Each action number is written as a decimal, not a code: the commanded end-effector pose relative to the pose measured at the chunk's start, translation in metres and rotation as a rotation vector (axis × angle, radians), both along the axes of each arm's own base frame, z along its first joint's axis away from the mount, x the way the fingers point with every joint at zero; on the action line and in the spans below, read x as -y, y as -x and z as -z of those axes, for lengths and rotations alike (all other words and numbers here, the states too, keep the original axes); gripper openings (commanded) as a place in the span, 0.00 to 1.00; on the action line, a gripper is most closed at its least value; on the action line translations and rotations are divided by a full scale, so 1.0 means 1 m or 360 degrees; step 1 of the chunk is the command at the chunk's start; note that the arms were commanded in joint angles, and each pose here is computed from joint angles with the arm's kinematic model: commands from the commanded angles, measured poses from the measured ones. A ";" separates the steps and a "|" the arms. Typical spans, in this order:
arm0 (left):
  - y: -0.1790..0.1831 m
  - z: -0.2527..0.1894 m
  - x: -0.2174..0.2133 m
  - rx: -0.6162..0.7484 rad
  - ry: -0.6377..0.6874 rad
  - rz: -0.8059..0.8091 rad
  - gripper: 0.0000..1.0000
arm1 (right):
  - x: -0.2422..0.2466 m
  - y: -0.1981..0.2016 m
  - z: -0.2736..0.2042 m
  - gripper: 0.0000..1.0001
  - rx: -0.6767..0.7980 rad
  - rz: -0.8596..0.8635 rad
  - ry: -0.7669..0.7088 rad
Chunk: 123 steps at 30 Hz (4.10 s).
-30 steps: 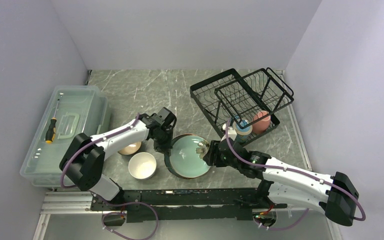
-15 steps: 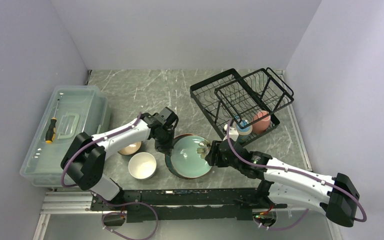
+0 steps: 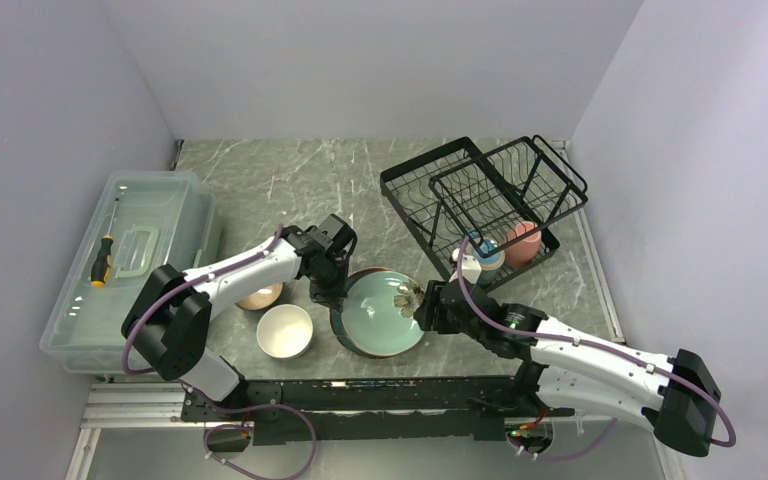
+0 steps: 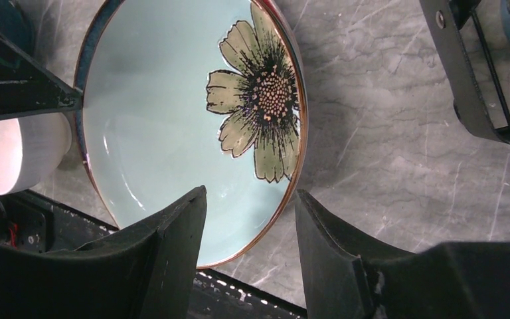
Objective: Load the mixed dishes into the dish rack
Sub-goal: Pick up the plate at the center of the board.
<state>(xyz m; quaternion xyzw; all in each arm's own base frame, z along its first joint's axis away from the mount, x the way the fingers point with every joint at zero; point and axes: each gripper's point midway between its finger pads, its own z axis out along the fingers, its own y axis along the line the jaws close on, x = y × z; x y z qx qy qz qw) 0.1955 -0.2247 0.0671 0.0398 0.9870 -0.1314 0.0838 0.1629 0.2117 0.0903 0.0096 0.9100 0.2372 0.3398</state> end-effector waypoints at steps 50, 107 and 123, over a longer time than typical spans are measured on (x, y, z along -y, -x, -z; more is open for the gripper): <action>-0.004 0.005 0.046 -0.0005 0.0091 0.0119 0.00 | 0.006 -0.020 -0.002 0.08 0.0142 0.0114 -0.0007; 0.000 0.011 0.040 -0.0004 0.0036 0.0113 0.45 | 0.026 -0.018 -0.034 0.00 0.0213 0.0272 -0.0162; 0.005 0.021 0.046 -0.0034 0.0055 0.0143 0.04 | 0.028 -0.014 -0.017 0.03 0.0154 0.0285 -0.0149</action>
